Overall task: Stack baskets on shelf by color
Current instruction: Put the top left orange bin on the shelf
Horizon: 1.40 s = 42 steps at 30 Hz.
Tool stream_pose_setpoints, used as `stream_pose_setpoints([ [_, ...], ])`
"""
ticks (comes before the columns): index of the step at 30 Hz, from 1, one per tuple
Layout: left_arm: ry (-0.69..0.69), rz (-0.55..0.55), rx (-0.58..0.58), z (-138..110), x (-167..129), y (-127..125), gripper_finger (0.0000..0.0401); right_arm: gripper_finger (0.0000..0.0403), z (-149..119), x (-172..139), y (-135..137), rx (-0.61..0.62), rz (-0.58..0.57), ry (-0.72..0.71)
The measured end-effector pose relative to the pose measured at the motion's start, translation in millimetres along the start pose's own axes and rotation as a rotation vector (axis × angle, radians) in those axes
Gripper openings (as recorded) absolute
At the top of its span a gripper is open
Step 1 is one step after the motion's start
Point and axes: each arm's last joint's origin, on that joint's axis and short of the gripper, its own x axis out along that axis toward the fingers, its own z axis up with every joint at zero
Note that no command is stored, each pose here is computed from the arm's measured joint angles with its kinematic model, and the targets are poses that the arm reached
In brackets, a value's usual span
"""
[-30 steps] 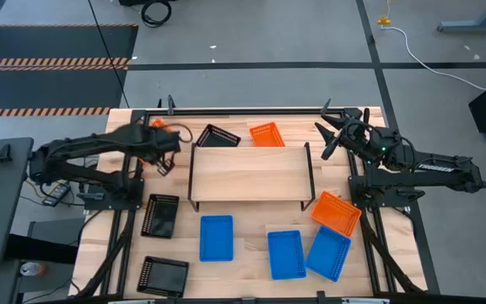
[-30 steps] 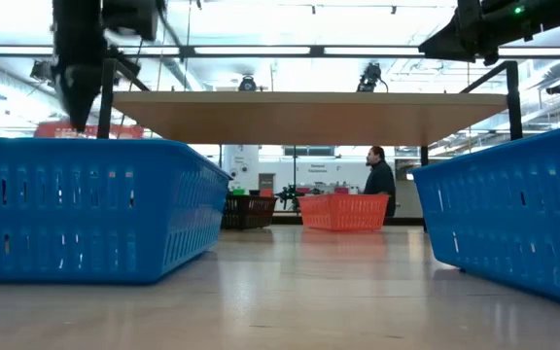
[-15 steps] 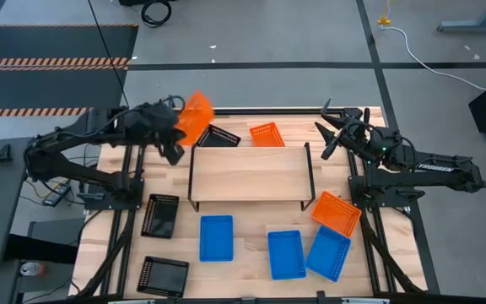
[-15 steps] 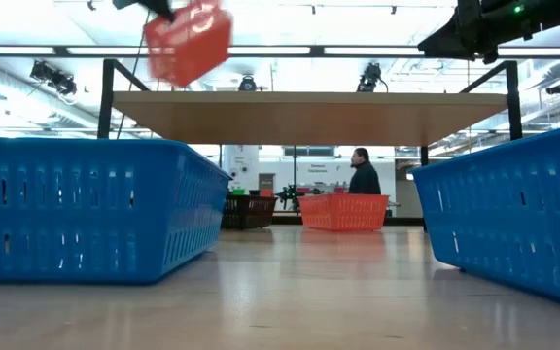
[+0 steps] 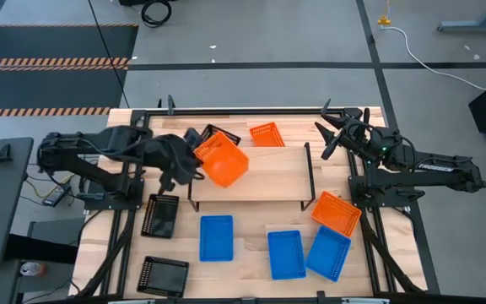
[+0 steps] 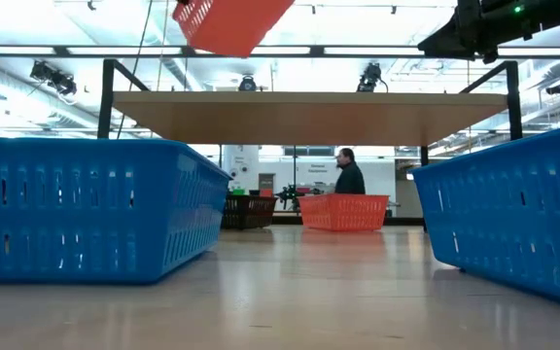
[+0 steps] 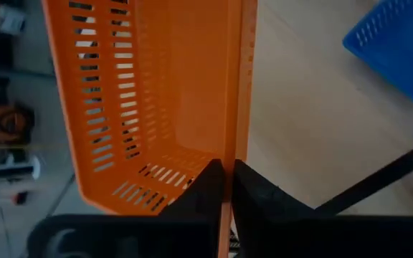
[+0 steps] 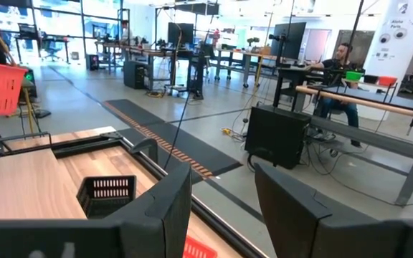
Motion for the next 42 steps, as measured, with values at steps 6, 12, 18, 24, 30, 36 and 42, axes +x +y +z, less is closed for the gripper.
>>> stream_pose_setpoints([
  [6,0.063,-0.151,0.155,3,26,-6,0.0018,0.0162,0,0,0,-0.003,0.001,0.001],
  [12,0.202,-0.314,0.342,3,51,-18,0.0021,0.0162,0,0,0,-0.014,0.001,0.001],
  [18,0.27,-0.255,0.428,3,59,-14,0.003,0.0162,0,0,0,-0.029,-0.002,0.001],
  [24,0.25,-0.206,0.411,5,61,-9,0.0033,0.0162,-2,0,0,-0.03,0.0,0.016],
  [30,0.217,-0.186,0.34,14,60,-14,0.0045,0.0162,-2,0,0,-0.027,0.001,0.015],
  [36,0.228,-0.171,0.193,15,59,-15,0.007,0.0162,-2,0,0,-0.027,0.001,0.015],
  [42,0.287,-0.122,0.215,13,59,-14,0.0131,0.0162,-2,0,0,-0.026,0.001,0.014],
])
